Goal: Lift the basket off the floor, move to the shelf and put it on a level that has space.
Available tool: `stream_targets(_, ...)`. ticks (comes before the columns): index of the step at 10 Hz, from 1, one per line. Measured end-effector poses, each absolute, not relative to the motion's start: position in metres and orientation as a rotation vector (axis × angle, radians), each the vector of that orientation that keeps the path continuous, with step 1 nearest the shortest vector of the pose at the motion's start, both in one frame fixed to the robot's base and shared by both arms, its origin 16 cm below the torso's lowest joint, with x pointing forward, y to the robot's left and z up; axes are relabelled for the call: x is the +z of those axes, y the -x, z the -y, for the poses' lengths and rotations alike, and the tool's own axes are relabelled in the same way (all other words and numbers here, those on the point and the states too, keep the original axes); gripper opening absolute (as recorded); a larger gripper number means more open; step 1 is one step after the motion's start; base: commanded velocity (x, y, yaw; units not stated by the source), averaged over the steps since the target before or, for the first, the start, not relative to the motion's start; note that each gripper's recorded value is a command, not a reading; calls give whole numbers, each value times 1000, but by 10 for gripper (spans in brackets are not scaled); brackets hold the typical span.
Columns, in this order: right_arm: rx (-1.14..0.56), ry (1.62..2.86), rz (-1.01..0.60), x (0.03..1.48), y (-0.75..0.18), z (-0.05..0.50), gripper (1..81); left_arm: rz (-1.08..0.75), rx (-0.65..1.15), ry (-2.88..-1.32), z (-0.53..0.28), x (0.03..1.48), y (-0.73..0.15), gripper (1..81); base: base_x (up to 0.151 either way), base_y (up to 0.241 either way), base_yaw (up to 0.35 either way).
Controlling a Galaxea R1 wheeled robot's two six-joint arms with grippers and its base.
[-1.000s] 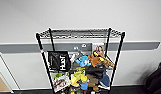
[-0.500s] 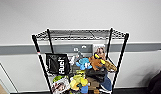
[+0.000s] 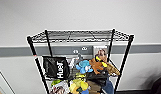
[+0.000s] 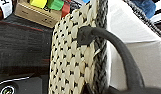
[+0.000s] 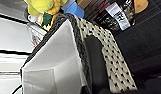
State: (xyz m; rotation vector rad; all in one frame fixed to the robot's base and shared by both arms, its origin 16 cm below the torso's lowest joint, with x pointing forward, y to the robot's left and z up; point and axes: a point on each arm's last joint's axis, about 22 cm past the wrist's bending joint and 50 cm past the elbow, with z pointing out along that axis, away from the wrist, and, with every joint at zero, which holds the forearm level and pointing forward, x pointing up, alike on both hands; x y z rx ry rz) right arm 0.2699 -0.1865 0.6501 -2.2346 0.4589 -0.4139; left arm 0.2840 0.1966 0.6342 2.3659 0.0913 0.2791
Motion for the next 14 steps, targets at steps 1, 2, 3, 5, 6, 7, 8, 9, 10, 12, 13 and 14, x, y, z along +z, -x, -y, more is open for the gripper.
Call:
stream_targets(1, -414, 2235, -459, 650, -270, 187, 10, -92, 278, -2366, -196, 634, -284, 10, 112, 0, 0)
stream_targets(2, -415, 2235, -458, 650, -270, 187, 10, -91, 279, -2366, -196, 634, -283, 10, 102, 0, 0)
stream_targets(3, -415, 2234, -459, 650, -270, 186, 10, -91, 279, -2366, -196, 634, -284, 10, 92, 0, 0)
stream_targets(5, -415, 2233, -457, 651, -271, 186, 10, -92, 279, -2365, -196, 634, -284, 10, 91, 0, 0)
stream_targets(6, -415, 2233, -457, 651, -270, 186, 10, -92, 279, -2365, -196, 634, -284, 10, 84, 0, 0)
stream_targets(7, -417, 2233, -457, 651, -271, 186, 10, -92, 282, -2365, -197, 634, -284, 10, 79, 0, 0)
stream_targets(8, -415, 2233, -457, 651, -271, 186, 10, -92, 280, -2365, -196, 635, -284, 10, 73, 0, 0)
stream_targets(9, -418, 2233, -457, 651, -272, 186, 10, -92, 283, -2365, -196, 635, -285, 10, 0, 0, 0)
stream_targets(10, -417, 2233, -458, 651, -272, 186, 10, -93, 283, -2365, -196, 635, -285, 10, 0, 0, 0)
stream_targets(12, -416, 2233, -458, 651, -271, 186, 10, -92, 282, -2365, -196, 635, -285, 10, 0, 0, 0)
stream_targets(13, -416, 2233, -457, 651, -271, 186, 10, -92, 280, -2365, -196, 634, -284, 10, 0, 0, 0)
stream_targets(14, -416, 2233, -457, 651, -271, 186, 10, -92, 280, -2365, -196, 634, -284, 10, 0, 0, 0)
